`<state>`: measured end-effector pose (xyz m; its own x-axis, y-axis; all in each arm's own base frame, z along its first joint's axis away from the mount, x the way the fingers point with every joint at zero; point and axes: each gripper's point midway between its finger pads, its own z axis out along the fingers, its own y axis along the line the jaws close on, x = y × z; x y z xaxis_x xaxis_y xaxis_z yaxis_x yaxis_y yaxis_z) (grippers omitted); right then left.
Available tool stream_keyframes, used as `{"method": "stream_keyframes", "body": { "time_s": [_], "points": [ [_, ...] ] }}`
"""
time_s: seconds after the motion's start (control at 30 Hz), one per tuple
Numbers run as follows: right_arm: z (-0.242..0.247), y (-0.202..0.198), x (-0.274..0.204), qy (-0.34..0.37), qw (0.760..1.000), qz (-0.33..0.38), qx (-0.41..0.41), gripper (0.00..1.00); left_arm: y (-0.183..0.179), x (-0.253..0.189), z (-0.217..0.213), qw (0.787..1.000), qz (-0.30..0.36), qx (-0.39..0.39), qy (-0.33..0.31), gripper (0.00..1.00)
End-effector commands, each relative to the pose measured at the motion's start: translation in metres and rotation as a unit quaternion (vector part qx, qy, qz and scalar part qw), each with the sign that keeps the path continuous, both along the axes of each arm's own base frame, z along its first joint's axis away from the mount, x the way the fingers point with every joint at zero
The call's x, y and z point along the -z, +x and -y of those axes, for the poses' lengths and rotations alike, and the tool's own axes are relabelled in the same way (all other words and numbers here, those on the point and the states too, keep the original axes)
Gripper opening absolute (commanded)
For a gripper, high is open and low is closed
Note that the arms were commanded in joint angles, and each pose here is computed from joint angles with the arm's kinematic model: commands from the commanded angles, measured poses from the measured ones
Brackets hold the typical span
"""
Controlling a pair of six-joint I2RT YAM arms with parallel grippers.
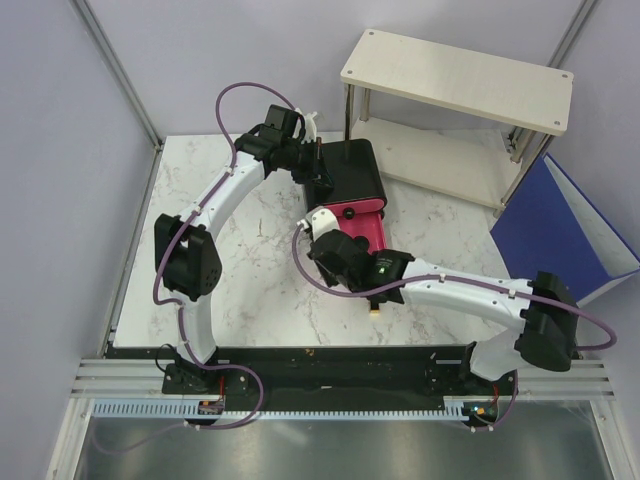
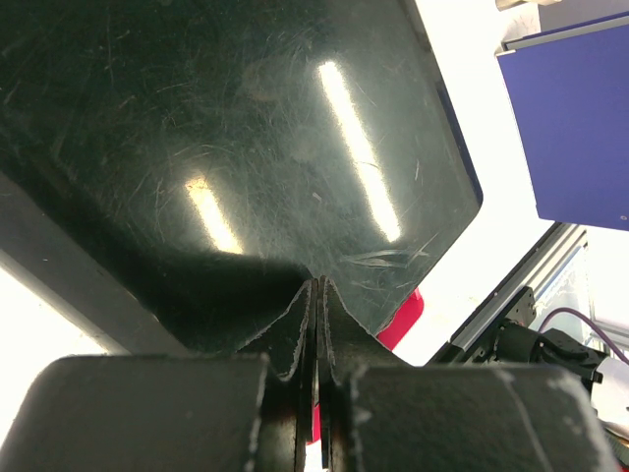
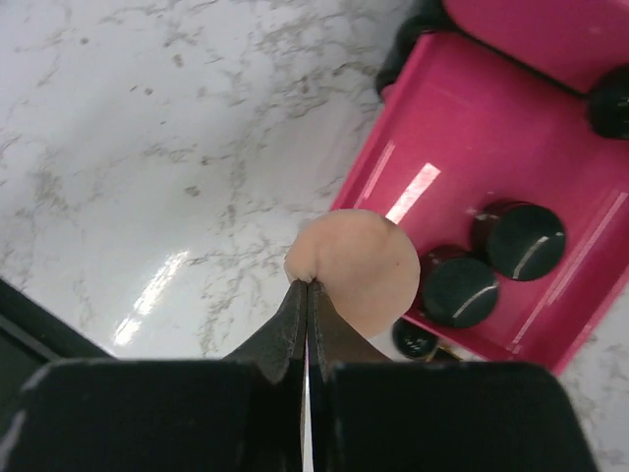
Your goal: Organize the makeup
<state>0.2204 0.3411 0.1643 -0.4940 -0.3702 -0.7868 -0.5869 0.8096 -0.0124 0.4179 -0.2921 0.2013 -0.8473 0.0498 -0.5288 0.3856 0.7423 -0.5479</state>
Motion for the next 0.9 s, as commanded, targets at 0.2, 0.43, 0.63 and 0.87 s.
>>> {"method": "stream_keyframes", "body": {
  "time_s": [0.2,0.43,0.63,0.87],
  "points": [
    [0.04,0.065,0.006,-0.061,0.995,0.04,0.071,0.0,-0.037,0.101,-0.05,0.98,-0.132,-0.008,0.148,0.02],
    [0.02,0.087,0.014,-0.058,0.994,0.041,0.082,0.03,-0.036,0.1,-0.051,0.98,-0.129,-0.01,0.15,0.02],
    [0.005,0.094,0.015,-0.055,0.995,0.036,0.079,0.44,-0.035,0.101,-0.051,0.98,-0.13,-0.01,0.149,0.02],
    [0.028,0.087,0.002,-0.047,0.992,0.043,0.112,0.73,-0.032,0.099,-0.051,0.981,-0.128,-0.012,0.146,0.02]
  ]
}}
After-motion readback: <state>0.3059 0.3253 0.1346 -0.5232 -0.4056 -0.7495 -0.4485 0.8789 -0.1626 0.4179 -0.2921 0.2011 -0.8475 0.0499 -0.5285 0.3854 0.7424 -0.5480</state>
